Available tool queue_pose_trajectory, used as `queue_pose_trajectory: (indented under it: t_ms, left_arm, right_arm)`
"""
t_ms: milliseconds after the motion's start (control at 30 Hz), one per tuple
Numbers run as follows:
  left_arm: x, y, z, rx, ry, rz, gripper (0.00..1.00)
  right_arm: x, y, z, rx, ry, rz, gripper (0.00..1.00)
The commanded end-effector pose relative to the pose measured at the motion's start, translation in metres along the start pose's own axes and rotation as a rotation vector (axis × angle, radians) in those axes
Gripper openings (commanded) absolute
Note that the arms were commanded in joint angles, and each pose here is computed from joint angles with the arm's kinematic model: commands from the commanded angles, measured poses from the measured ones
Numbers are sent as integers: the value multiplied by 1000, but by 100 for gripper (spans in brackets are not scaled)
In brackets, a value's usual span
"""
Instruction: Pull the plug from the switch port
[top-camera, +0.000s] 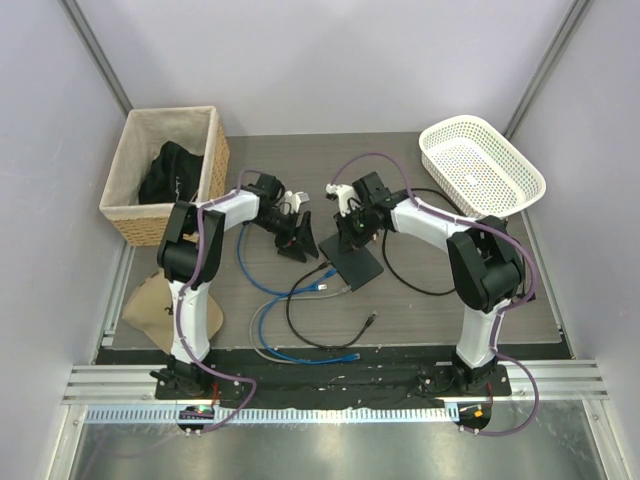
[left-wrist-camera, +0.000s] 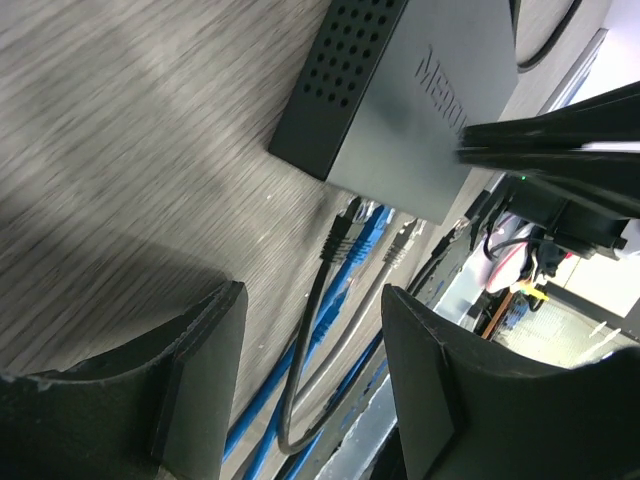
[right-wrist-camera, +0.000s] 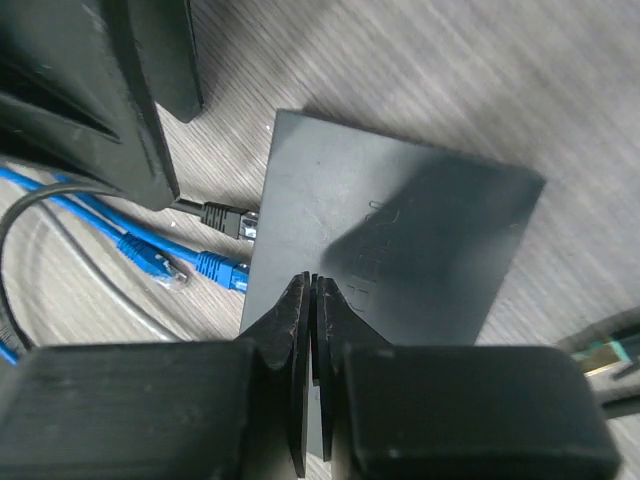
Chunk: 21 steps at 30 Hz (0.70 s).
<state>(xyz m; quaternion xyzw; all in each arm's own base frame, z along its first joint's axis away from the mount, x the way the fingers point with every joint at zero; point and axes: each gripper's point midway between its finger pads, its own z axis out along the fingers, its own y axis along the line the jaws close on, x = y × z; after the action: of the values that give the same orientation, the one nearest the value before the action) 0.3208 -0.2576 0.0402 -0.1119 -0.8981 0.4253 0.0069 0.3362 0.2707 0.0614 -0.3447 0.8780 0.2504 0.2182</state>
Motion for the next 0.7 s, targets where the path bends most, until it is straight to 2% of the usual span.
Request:
queue_pose_trajectory:
  t_ms: [0, 300, 667]
  left_arm:
    - [-8, 4, 8, -24, -32, 37, 60]
    - [7, -10, 35, 22, 38, 83, 59]
    - [8, -3, 47, 18, 55, 48, 52]
  right_arm:
    - [1, 0, 11, 30, -29, 9, 6]
    - [25, -8, 15, 71, 7, 40, 4]
    - [37, -13, 16, 96, 31, 25, 4]
